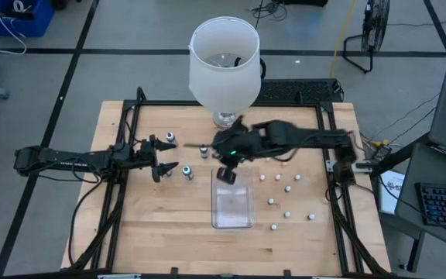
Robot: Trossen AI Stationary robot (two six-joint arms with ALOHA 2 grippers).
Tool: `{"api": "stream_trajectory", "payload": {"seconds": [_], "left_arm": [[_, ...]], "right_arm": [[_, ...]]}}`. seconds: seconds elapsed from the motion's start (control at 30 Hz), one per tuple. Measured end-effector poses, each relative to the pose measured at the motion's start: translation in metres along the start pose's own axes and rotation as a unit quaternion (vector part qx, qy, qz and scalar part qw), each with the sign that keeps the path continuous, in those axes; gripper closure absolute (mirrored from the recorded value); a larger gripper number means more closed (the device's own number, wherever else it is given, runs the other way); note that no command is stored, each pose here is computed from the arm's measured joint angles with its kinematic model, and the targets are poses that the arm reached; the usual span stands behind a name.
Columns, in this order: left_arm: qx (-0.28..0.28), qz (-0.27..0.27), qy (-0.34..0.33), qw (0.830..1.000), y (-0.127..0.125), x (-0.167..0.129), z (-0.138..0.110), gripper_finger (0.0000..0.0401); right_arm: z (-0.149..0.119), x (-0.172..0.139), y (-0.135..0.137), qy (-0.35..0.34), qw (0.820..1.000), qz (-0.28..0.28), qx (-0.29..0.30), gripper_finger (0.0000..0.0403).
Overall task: Pick & Place food coloring
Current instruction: Put the green food coloring bottle into the bin
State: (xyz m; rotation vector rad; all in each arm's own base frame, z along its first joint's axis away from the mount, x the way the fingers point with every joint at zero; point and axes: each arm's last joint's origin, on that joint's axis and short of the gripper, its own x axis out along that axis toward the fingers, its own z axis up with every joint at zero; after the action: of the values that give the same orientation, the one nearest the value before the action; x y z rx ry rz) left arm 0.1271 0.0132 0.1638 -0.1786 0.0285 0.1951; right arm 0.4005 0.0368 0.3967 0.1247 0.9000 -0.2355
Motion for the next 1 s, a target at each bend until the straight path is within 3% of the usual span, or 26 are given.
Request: {"api": "stream_trajectory", "payload": {"seconds": [0.33,0.63,1.0], "left_arm": [[0.0,0.0,0.0,1.0,0.0,0.0,0.0,0.0022],[0.0,0.0,0.0,1.0,0.0,0.0,0.0,0.0022],[0.0,0.0,0.0,1.0,0.0,0.0,0.0,0.0022]], "right_arm": [[-0.043,0.091,0.005,0.191,0.981,-0.027,-0.036,0.0351],[-0.083,0.151,0.008,0.224,0.974,-0.008,-0.044,0.0351],[-0.125,0.18,0.003,0.27,0.962,-0.024,-0.043,0.0352]]}}
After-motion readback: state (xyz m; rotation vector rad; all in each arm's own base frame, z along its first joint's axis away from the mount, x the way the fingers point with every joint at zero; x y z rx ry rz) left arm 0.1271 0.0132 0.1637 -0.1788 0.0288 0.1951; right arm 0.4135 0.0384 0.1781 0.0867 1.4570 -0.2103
